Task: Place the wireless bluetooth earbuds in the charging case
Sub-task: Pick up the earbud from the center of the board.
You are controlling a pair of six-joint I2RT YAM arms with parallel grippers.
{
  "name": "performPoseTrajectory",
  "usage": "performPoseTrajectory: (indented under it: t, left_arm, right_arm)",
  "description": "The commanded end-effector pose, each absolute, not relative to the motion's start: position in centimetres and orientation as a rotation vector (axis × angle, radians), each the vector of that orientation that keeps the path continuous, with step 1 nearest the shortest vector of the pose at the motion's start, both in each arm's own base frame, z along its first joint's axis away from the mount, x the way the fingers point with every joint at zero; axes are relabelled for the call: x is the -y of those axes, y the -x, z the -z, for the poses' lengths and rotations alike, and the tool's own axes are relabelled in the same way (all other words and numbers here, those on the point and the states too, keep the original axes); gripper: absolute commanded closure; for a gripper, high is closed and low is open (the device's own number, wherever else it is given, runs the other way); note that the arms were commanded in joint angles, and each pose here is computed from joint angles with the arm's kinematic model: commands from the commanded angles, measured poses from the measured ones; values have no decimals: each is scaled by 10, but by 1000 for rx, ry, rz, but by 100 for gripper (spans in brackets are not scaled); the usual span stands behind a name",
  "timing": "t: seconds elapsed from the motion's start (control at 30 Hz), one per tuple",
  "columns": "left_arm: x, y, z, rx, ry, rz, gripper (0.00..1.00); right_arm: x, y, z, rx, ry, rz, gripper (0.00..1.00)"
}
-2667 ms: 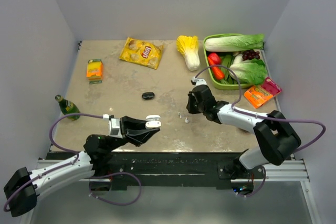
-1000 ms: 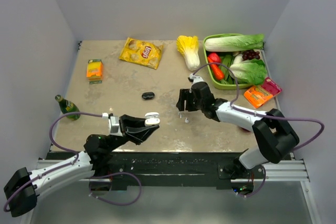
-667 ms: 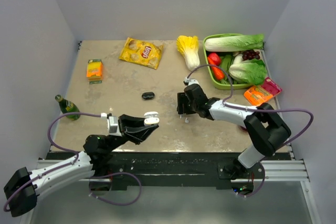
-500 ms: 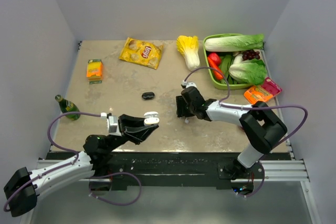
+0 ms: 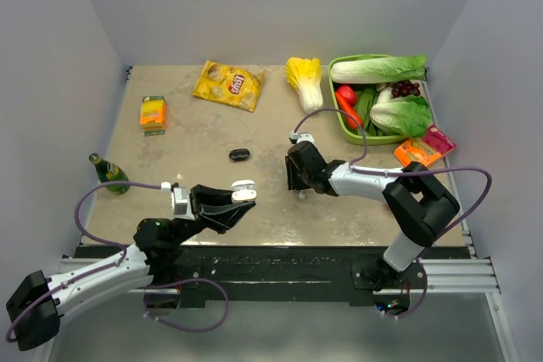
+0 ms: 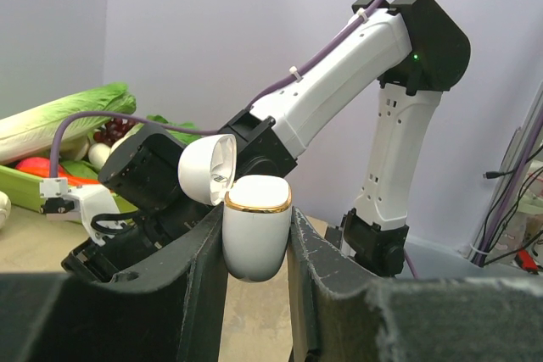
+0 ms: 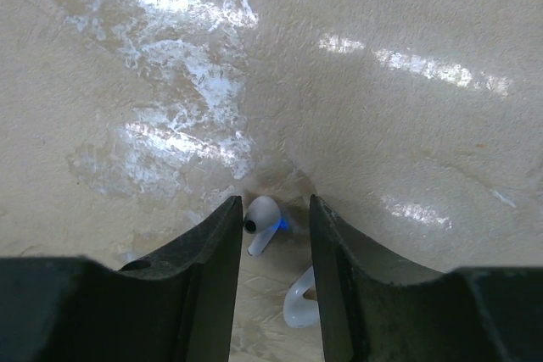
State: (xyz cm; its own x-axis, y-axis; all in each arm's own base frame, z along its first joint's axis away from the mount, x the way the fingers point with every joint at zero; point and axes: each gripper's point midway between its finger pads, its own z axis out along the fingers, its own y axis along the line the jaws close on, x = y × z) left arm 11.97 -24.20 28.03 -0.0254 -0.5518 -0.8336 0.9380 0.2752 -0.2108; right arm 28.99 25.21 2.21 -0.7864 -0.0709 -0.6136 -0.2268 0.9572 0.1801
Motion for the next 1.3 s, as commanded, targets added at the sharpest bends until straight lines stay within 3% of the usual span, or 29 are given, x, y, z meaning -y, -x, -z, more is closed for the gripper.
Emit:
performPoseTrajectory:
  t: [0.0, 0.53, 0.77, 0.9, 1.03, 1.13, 1.27]
  left_arm:
    - [237, -115, -212, -1123, -514, 1262, 100]
    - [237, -114, -212, -1121, -517, 1264, 100]
    - [237, -112, -213, -1109, -519, 1274, 100]
    - [236, -111, -214, -1105, -518, 1274, 100]
    - [236, -111, -214, -1106, -514, 1277, 100]
    - [236, -111, -212, -1110, -514, 1283, 100]
    - [236, -110, -212, -1111, -512, 1287, 100]
  right_arm:
    - [-252, -296, -23, -2454, 204, -264, 61]
    - [-249, -291, -18, -2461, 243, -177, 59]
    - [-248, -290, -38, -2417, 226, -199, 41]
    - [-242, -284, -53, -2385, 179, -234, 40]
    - [-234, -286, -62, -2347, 147, -223, 43]
    - [-232, -288, -54, -2365, 154, -206, 53]
    - [-232, -290, -43, -2384, 167, -186, 81]
